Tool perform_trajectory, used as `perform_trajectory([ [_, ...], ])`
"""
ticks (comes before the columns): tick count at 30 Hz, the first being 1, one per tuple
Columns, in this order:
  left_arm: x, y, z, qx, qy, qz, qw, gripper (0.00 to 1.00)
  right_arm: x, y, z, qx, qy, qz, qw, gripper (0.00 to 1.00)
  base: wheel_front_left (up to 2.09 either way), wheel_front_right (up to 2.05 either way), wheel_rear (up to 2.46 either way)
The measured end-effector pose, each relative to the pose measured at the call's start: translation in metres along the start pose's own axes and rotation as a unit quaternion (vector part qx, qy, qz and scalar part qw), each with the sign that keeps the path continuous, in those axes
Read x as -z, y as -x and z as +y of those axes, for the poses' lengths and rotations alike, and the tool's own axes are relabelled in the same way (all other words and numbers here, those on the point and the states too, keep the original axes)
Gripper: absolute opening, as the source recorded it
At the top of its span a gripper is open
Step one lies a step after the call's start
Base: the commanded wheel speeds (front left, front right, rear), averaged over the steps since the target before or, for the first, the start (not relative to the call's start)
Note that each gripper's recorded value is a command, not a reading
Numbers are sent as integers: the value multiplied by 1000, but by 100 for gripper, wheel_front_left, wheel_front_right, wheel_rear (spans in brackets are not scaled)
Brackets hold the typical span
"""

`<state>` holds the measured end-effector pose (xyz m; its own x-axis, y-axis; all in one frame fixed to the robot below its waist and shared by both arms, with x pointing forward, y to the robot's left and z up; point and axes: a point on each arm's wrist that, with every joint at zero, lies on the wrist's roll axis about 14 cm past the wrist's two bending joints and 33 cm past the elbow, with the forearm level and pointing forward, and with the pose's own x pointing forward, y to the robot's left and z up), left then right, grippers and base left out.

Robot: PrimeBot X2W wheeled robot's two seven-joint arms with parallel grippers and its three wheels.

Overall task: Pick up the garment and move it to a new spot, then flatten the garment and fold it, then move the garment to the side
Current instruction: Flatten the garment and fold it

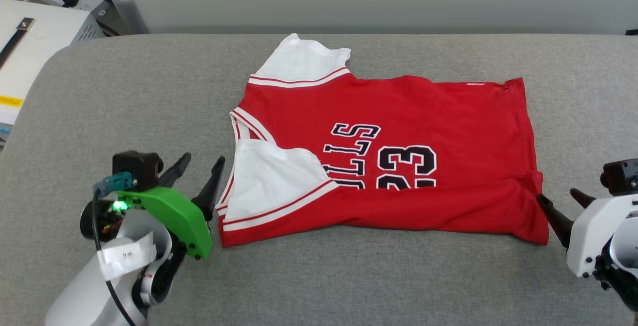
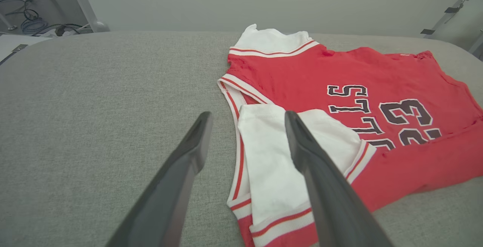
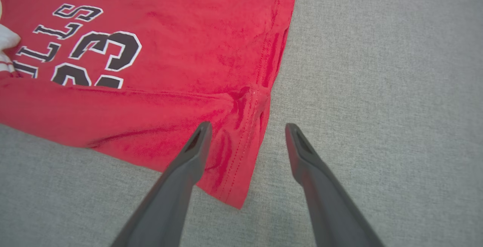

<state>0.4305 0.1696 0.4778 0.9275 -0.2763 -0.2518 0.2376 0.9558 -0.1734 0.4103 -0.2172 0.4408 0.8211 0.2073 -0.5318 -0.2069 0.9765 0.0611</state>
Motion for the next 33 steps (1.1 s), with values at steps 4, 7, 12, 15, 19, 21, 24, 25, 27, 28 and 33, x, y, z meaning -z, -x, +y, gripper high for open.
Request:
perform_trajectory([
  [4,16,20,-6,-15,37,32,999,100,12,13,4,8,-23,25,999,100,0,0,0],
  [7,28,30,-14,-20,62,54,996,100,20,19,6,17,-43,40,998,100,0,0,0],
  [12,57,39,-20,-20,62,119,991,100,24,22,14,20,-58,54,997,100,0,0,0],
  [15,72,41,-15,-31,49,156,986,100,23,23,15,24,-58,57,996,100,0,0,0],
  [19,94,34,-10,-39,54,193,979,100,24,19,13,29,-65,60,996,100,0,0,0],
  [21,102,31,-10,-40,55,204,977,100,27,18,10,33,-67,64,995,100,0,0,0],
  [24,110,24,-7,-45,58,211,975,100,30,16,8,35,-71,69,994,100,0,0,0],
  [25,113,21,-5,-47,60,211,974,100,32,16,9,33,-78,72,994,100,0,0,0],
  [27,118,17,-2,-50,58,217,973,100,33,15,13,27,-93,72,993,100,0,0,0],
  [28,120,15,0,-52,56,221,972,100,35,14,13,26,-95,74,992,100,0,0,0],
  [33,128,7,2,-45,48,238,969,0,37,15,7,36,-92,79,992,100,0,0,0],
])
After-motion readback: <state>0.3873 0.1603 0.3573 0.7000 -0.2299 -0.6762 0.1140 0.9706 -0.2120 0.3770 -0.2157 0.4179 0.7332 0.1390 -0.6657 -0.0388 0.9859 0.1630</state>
